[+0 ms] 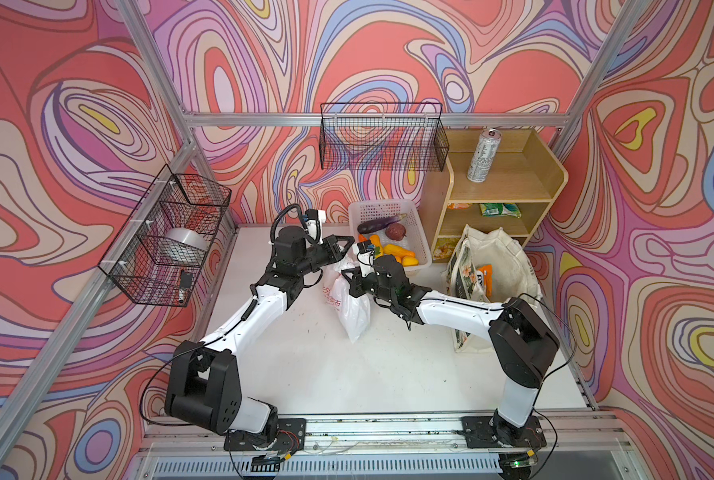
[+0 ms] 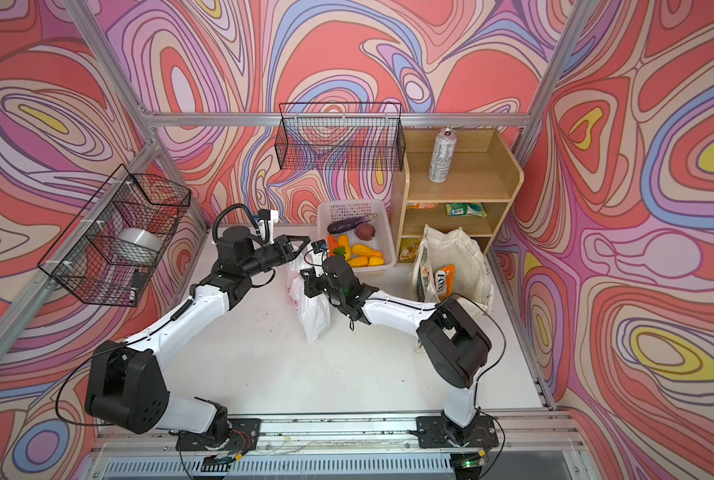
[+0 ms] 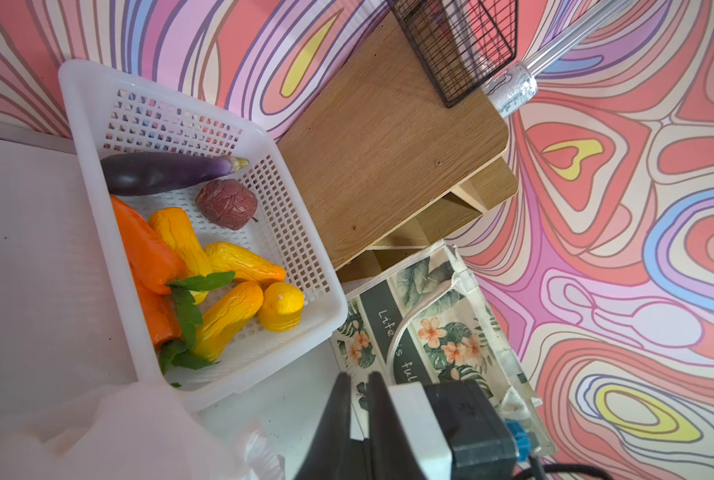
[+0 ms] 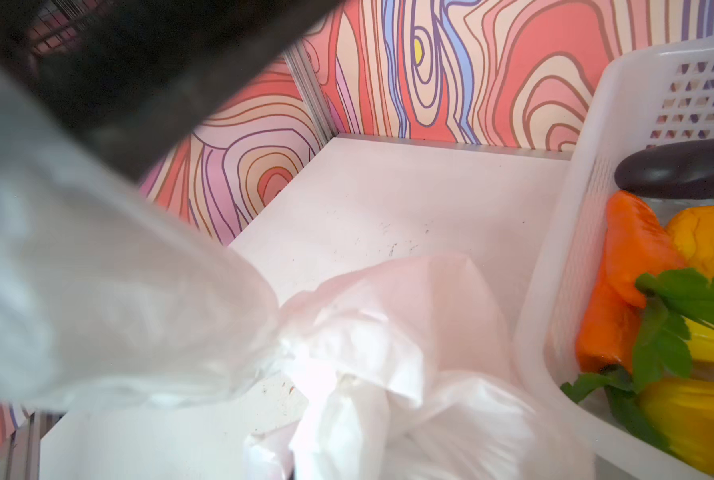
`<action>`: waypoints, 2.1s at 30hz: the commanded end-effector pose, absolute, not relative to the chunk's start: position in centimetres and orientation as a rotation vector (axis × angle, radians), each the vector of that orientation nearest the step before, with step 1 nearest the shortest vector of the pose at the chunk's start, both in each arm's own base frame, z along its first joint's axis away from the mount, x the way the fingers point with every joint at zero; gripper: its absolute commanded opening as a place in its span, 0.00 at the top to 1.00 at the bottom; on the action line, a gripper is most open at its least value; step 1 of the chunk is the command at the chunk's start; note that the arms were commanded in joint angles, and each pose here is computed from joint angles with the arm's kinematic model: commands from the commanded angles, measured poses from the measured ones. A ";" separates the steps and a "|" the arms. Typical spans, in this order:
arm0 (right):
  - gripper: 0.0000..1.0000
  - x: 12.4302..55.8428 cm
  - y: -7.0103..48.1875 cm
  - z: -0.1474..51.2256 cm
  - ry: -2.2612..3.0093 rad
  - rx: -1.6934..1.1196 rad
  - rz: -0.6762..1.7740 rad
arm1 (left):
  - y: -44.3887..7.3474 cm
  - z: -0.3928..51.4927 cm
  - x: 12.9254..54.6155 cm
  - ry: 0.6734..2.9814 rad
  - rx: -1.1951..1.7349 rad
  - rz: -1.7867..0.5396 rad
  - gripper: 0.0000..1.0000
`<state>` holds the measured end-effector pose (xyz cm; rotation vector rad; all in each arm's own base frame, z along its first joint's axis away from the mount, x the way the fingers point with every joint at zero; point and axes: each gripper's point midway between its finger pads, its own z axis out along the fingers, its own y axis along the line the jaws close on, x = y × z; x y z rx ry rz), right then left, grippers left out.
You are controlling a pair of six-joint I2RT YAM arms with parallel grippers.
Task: Place the mixed food into the grocery bags and tie them
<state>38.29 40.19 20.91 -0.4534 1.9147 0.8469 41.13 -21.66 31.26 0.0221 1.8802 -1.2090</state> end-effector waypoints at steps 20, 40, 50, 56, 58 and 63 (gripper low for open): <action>1.00 36.7 25.2 47.4 1.568 -0.232 0.799 | -13.8 43.3 41.1 1.709 -0.084 -1.048 0.12; 1.00 31.0 4.3 55.5 1.462 0.030 0.183 | -40.3 35.5 38.6 2.081 0.421 -1.147 0.14; 1.00 29.7 1.5 55.4 1.465 0.079 -0.001 | -50.3 30.7 38.0 2.181 0.535 -1.177 0.16; 1.00 30.1 0.8 54.8 1.481 0.099 -0.048 | -52.5 28.0 38.8 2.217 0.522 -1.177 0.15; 1.00 30.3 0.9 54.7 1.481 0.098 -0.043 | -52.9 27.1 38.7 2.233 0.521 -1.178 0.16; 1.00 31.0 1.4 54.6 1.486 0.088 -0.016 | -53.8 24.9 38.4 2.270 0.537 -1.175 0.34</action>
